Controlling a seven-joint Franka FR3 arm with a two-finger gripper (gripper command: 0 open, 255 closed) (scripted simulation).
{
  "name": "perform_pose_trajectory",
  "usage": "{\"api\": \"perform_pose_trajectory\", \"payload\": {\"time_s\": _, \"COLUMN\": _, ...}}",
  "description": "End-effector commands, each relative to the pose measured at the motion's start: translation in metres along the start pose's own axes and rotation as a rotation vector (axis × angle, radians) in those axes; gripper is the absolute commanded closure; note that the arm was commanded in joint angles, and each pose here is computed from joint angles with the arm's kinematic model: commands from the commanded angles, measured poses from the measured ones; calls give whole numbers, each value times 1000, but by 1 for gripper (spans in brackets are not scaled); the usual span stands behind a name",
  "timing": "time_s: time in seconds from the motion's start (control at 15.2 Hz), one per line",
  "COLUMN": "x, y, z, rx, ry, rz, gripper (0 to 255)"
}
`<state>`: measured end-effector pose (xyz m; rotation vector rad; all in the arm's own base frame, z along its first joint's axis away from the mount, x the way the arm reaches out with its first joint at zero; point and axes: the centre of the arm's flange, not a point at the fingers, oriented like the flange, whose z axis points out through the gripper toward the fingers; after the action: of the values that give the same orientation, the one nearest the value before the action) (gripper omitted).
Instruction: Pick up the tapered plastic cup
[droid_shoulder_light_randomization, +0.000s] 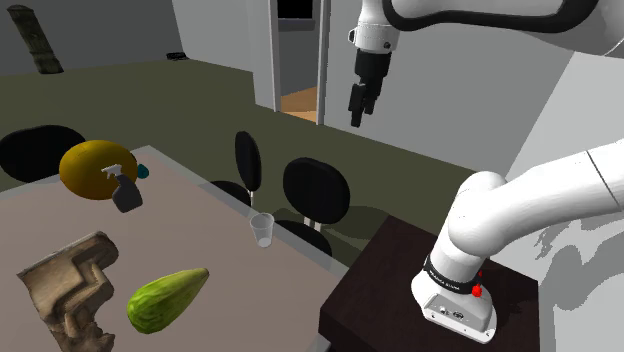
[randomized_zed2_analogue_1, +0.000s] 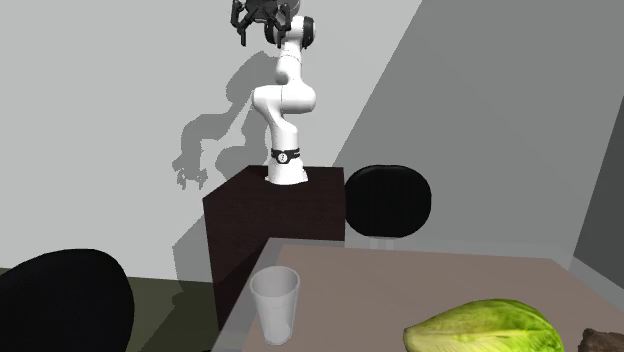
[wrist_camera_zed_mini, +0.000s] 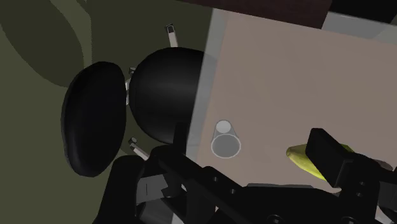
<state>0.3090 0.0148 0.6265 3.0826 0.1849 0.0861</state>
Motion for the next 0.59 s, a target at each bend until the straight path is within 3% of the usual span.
{"api": "perform_pose_trajectory", "payload": {"time_s": 0.0, "x": 0, "y": 0, "z": 0, "rx": 0, "ry": 0, "rz": 0, "gripper": 0}}
{"api": "perform_pose_trajectory", "payload": {"time_s": 0.53, "x": 60, "y": -27, "z": 84, "rx": -13, "ry": -10, "rz": -2, "gripper": 0}}
